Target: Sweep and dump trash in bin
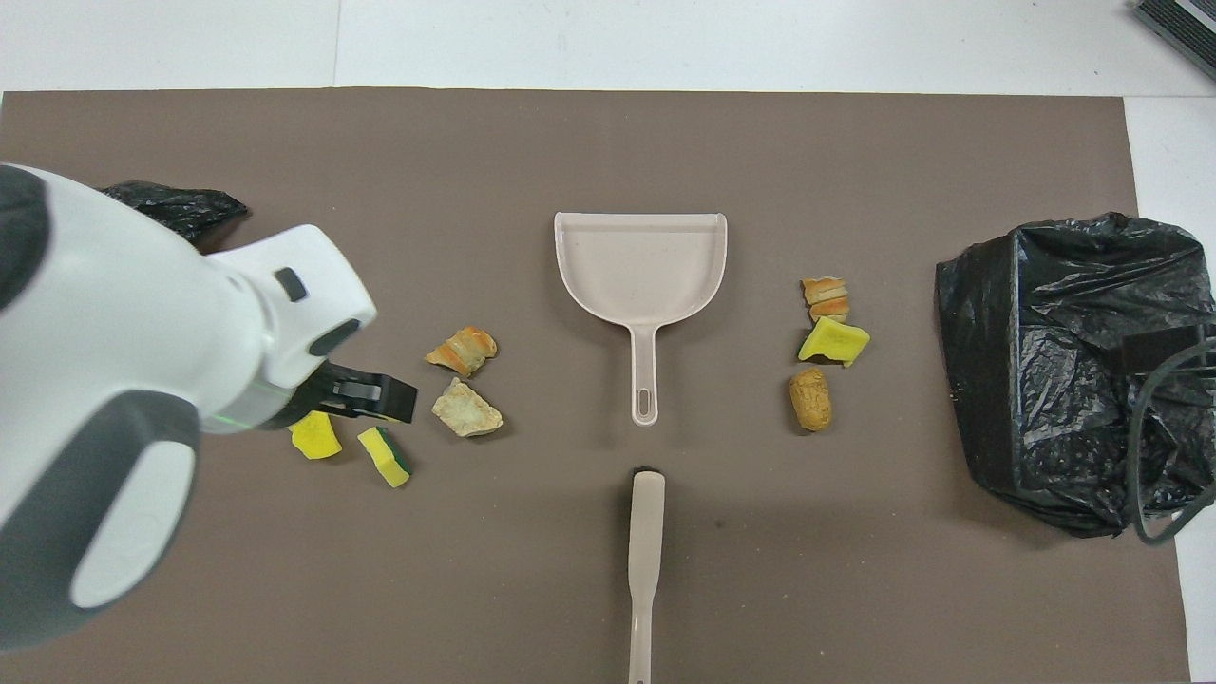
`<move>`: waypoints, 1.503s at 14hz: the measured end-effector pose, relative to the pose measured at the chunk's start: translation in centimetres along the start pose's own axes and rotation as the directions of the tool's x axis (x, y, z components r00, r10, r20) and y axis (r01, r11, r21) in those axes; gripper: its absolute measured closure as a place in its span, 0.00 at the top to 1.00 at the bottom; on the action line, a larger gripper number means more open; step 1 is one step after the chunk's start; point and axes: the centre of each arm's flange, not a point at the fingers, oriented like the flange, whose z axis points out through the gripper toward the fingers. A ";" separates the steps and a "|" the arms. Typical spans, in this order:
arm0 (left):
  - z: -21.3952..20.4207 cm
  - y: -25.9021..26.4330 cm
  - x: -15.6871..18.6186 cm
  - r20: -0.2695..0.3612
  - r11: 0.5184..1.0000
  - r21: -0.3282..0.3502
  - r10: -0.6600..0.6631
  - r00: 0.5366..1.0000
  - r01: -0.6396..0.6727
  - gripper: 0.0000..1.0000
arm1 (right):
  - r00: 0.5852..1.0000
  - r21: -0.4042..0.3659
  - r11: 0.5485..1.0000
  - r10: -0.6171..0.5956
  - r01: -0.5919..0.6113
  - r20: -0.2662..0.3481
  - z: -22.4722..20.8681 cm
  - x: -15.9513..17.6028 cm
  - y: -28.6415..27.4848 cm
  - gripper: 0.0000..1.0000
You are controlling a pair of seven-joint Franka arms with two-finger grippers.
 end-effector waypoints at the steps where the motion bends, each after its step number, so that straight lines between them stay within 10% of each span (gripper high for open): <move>1: 0.7 2.4 -0.6 0.000 1.000 0.003 0.005 1.000 -0.005 1.00 | 1.000 0.000 1.000 0.000 0.000 0.000 0.0 0.0 0.0 1.00; 21: 24.6 27.5 -20.4 -0.015 0.994 0.030 0.110 0.994 -0.109 1.00 | 1.000 0.000 1.000 0.000 0.000 0.001 0.0 -0.1 0.0 1.00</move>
